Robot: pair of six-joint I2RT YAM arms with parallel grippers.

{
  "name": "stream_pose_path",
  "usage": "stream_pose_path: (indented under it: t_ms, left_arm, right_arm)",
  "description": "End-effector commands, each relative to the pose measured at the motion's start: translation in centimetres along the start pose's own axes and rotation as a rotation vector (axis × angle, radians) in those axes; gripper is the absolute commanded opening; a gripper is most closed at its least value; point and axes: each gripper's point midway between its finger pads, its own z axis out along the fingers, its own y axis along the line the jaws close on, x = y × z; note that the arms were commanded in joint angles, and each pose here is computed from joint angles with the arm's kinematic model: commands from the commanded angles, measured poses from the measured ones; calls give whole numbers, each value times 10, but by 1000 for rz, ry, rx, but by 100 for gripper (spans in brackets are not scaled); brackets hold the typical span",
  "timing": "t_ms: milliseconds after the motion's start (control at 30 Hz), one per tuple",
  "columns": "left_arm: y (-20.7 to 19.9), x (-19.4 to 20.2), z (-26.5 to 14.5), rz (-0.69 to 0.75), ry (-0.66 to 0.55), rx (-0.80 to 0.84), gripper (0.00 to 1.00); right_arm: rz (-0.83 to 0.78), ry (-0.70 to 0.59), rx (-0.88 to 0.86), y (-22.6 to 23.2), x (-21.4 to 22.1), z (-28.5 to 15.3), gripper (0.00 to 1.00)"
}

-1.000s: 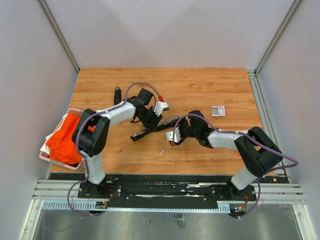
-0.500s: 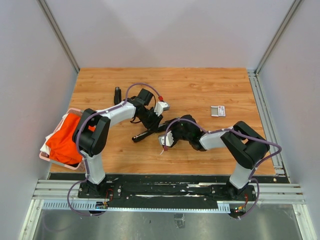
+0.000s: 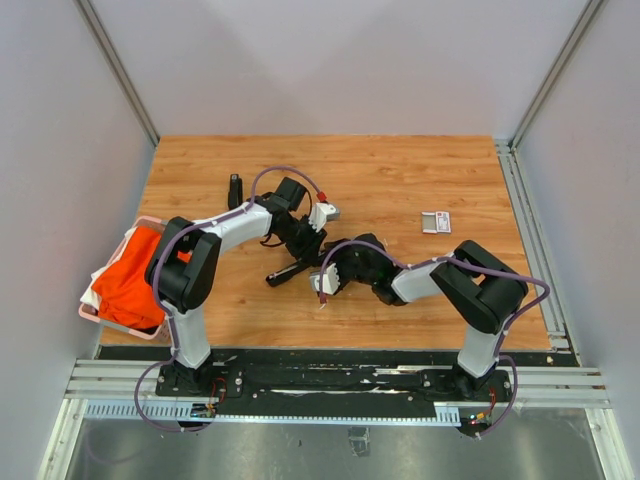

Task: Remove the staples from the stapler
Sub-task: Unload the staple at the center of the board.

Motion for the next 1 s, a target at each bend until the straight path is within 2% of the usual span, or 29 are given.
stream_pose_path:
  t_ms: [0, 367, 700, 833, 967]
  left_arm:
    - [-9, -19, -2, 17, -50, 48, 0]
    - [-13, -19, -3, 18, -54, 66, 0]
    - [-15, -18, -3, 18, -52, 76, 0]
    - [-13, -17, -4, 17, -45, 70, 8]
    - [-9, -15, -8, 17, -42, 62, 20]
  right_arm:
    - [43, -33, -17, 6, -11, 10, 60]
    - [58, -24, 23, 7, -8, 14, 47]
    - [76, 10, 146, -7, 1, 13, 23]
    - [95, 15, 155, -8, 2, 11, 16]
    - [91, 24, 163, -8, 3, 9, 14]
